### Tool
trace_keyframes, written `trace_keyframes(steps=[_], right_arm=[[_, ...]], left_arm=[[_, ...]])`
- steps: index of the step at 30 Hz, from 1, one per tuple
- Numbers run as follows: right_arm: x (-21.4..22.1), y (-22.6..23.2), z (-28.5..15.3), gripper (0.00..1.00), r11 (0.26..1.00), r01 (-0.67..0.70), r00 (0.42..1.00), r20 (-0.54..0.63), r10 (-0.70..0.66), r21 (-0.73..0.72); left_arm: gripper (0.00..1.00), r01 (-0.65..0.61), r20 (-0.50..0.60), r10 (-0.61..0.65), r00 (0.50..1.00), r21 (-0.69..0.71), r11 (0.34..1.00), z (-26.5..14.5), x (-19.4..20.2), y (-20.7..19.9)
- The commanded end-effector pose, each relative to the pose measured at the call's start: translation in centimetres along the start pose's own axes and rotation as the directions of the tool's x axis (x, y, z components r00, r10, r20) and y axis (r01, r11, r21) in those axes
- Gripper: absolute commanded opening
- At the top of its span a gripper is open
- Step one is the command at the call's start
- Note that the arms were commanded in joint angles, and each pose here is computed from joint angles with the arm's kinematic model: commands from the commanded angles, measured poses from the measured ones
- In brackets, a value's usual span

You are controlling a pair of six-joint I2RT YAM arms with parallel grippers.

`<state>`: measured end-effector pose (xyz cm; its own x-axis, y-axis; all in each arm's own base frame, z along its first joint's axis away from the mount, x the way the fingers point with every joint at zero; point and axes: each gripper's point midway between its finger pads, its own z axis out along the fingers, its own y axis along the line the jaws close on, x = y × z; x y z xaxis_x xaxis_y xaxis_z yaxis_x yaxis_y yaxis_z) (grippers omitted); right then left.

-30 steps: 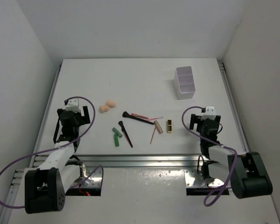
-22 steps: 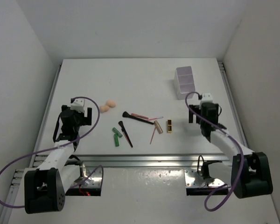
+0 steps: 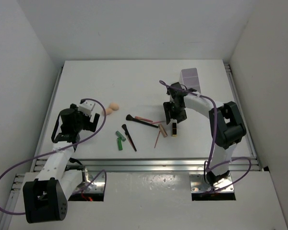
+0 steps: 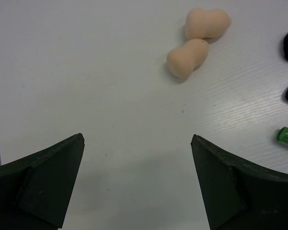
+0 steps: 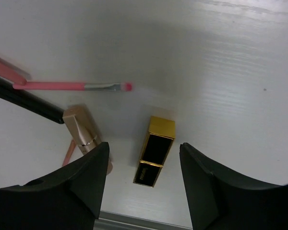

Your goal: Organize the makeup

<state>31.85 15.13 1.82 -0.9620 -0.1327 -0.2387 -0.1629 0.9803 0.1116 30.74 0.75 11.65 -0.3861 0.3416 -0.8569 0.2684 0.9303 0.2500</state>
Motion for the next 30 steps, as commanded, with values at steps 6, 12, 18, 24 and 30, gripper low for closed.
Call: trace_keyframes(steps=[6,12,18,24,30], right_arm=[[0.1,0.1,0.7,0.53,0.998,-0.036,0.999,-0.038,0.038,0.055],[1.4,-1.1,1.3,0.5,0.992,-0.047,0.995,-0.078,0.057,0.121],[1.7,-1.7,1.1,0.49,0.988,-0.032,0.995,-0.087,0.045,0.151],[1.8,-2.2,1.3,0.4,0.988,-0.01,0.996,-0.091,0.024,0.153],[2.1,-1.7,2.4,0.16,0.997,0.035,0.993,-0.115,-0.028,0.067]], left_arm=[[1.0,-0.02,0.048,0.019,0.999,0.018,1.0,-0.1,-0.8,-0.2],[1.0,-0.02,0.05,0.019,0.999,0.017,1.0,0.0,-0.6,-0.2],[1.0,-0.007,0.051,0.006,0.999,0.019,1.0,0.0,-0.3,-0.3],[1.0,-0.009,0.059,0.008,0.998,0.015,1.0,0.0,-0.6,-0.2],[1.0,-0.007,0.051,0.006,0.999,0.019,1.0,0.1,-0.1,-0.3]])
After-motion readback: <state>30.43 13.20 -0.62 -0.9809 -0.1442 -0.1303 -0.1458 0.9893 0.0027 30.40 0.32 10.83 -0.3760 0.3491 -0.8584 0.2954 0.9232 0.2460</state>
